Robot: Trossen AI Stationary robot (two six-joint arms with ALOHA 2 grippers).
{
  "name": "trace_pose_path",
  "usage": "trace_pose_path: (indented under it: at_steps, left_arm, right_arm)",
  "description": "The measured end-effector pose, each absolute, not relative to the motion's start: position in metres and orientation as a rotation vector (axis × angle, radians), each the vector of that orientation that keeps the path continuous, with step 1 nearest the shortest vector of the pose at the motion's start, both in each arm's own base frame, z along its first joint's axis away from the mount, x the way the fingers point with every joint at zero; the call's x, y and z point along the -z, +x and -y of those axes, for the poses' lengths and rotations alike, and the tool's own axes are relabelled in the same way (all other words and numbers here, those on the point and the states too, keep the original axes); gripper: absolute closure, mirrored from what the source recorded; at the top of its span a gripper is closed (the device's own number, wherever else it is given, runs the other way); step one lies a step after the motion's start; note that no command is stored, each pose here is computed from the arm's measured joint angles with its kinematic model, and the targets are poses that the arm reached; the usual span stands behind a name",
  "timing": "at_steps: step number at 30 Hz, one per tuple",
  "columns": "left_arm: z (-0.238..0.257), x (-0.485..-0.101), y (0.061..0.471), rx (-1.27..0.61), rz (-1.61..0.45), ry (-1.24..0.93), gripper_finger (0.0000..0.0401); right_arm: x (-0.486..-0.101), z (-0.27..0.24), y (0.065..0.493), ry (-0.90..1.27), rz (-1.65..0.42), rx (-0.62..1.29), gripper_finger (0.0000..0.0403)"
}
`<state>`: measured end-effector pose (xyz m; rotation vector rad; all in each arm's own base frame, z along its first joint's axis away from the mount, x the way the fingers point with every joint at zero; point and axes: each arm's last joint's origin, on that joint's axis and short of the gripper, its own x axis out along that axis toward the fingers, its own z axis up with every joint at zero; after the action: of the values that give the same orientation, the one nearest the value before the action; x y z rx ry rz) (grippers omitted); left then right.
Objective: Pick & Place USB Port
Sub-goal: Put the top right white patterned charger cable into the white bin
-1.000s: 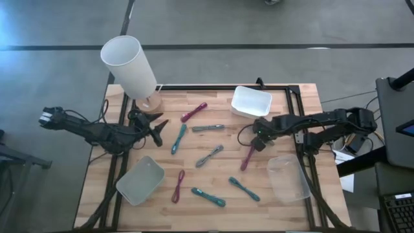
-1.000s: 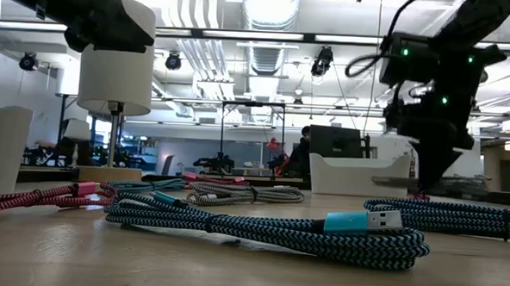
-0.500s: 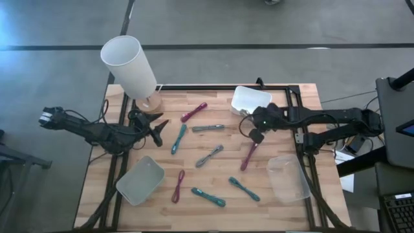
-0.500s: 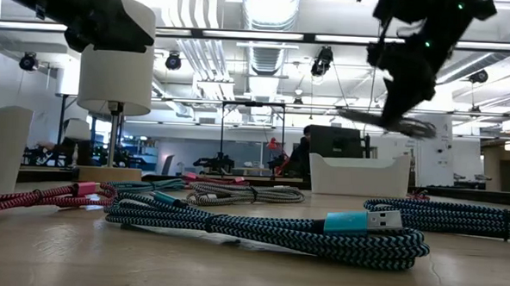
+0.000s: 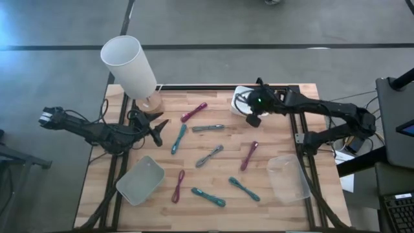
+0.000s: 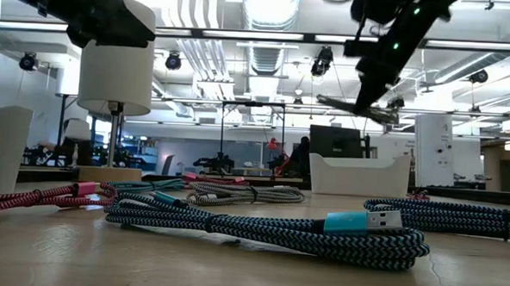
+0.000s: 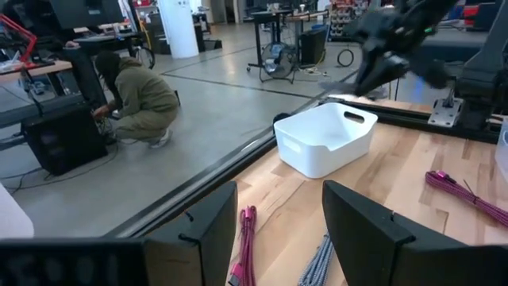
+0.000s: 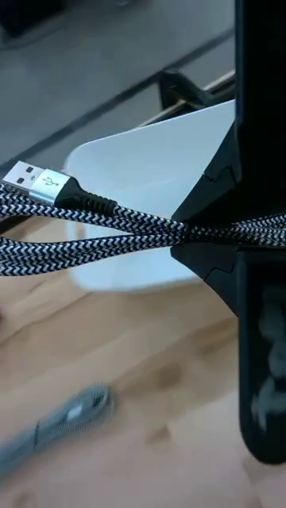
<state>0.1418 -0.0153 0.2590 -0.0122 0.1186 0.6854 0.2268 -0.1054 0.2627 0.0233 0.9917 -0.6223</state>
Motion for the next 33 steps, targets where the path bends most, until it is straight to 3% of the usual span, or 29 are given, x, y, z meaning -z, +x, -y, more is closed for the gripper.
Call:
trace_pose_path:
  at_steps: [17,25,33]
  left_arm:
    - [0.015,-0.259,0.142,-0.684,-0.121,0.002,0.0208]
    - [0.015,-0.259,0.142,-0.684,-0.121,0.002,0.0208]
    - [0.015,-0.259,0.142,-0.684,-0.122,0.002,0.0208]
  right_arm:
    - [-0.170,0.165,0.255,0.088,-1.341,0.643,0.0378]
    - [-0.158,0.178,0.272,0.094,-1.374,0.639,0.0376]
    - [-0.165,0.184,0.280,0.095,-1.373,0.642,0.0325]
